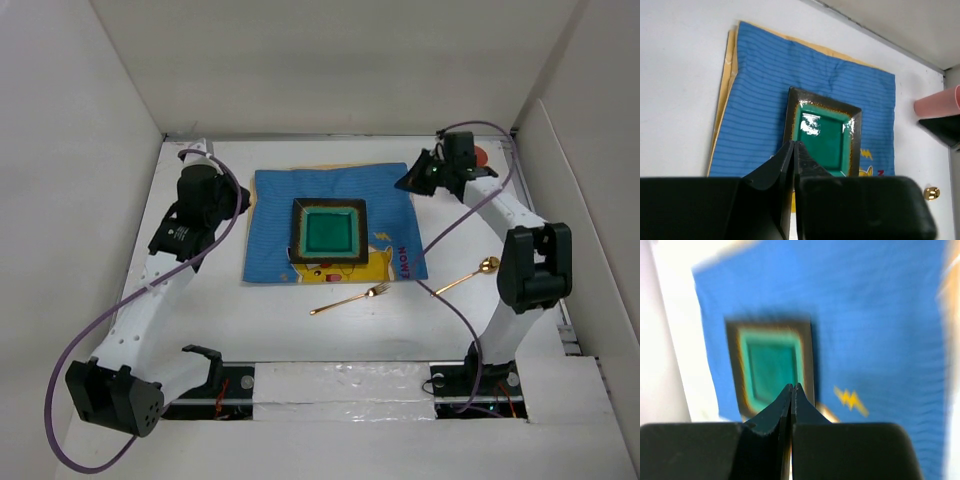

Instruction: Set the dinner table for one person

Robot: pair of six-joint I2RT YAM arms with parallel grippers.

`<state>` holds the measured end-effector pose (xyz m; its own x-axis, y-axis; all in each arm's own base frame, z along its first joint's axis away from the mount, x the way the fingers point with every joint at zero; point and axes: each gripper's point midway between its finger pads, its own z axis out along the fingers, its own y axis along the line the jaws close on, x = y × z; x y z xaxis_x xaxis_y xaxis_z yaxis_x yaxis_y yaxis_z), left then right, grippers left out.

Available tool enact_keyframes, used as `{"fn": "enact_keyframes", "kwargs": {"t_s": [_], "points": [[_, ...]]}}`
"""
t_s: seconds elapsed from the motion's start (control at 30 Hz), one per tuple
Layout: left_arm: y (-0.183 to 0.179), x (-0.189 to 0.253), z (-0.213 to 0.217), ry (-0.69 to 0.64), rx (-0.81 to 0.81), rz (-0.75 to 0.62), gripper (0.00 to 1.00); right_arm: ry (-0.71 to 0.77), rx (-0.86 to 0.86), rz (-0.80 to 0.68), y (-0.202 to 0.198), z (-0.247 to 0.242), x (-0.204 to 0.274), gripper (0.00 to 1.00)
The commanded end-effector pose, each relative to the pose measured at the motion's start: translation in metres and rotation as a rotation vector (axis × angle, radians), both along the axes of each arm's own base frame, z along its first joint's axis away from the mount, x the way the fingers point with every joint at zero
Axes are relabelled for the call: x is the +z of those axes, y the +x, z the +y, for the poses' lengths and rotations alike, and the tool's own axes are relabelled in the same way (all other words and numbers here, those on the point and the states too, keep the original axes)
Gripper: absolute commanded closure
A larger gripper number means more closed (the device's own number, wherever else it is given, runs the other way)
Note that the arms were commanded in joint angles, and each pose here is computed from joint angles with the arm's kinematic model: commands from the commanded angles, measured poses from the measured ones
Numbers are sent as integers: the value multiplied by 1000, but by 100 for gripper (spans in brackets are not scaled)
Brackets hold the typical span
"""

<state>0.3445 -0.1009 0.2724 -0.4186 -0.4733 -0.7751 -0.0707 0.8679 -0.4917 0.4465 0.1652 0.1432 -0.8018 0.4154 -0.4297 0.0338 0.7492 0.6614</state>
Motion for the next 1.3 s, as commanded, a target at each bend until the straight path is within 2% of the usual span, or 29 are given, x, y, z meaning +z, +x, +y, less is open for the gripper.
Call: {"fn": "enact_keyframes", "kwargs": {"t_s": [0.0,0.13,0.23,0.27,0.3,0.37,0.43,0.5,0.63,0.8,0.83,0.93,0.97,1.1,1.17,1.27], "points": [[-6,-5,0,46,-36,0,100,-66,-180,-163,32,-55,71,100],[-16,-19,3,61,-34,33,100,-99,-444,-213,61,-151,89,100],[-23,-27,5,67,-42,55,100,-145,-590,-166,71,-201,83,66],[-26,-29,5,72,-43,64,95,-172,-637,-156,71,-220,82,49],[-28,-28,6,71,-42,58,84,-199,-665,-127,70,-231,74,44],[-32,-36,9,77,-35,71,77,-276,-730,-132,73,-253,77,38],[-35,-40,9,75,-34,74,68,-339,-767,-61,72,-270,58,38],[-38,-38,10,68,-35,62,65,-372,-784,-32,74,-277,58,38],[-43,-45,9,76,-40,67,64,-380,-749,27,86,-277,31,39],[-43,-49,8,87,-44,73,64,-388,-745,104,86,-277,6,52],[-43,-47,8,87,-43,65,65,-386,-748,117,84,-277,3,57],[-42,-46,8,85,-38,64,65,-376,-763,117,83,-277,3,94],[-42,-46,8,87,-39,63,65,-377,-772,108,82,-278,8,100],[-41,-47,8,85,-40,64,65,-393,-772,-81,89,-262,75,100],[-40,-52,5,80,-49,69,65,-413,-714,-133,92,-245,101,100],[-40,-59,0,74,-65,83,65,-417,-582,-157,101,-198,116,100]]}}
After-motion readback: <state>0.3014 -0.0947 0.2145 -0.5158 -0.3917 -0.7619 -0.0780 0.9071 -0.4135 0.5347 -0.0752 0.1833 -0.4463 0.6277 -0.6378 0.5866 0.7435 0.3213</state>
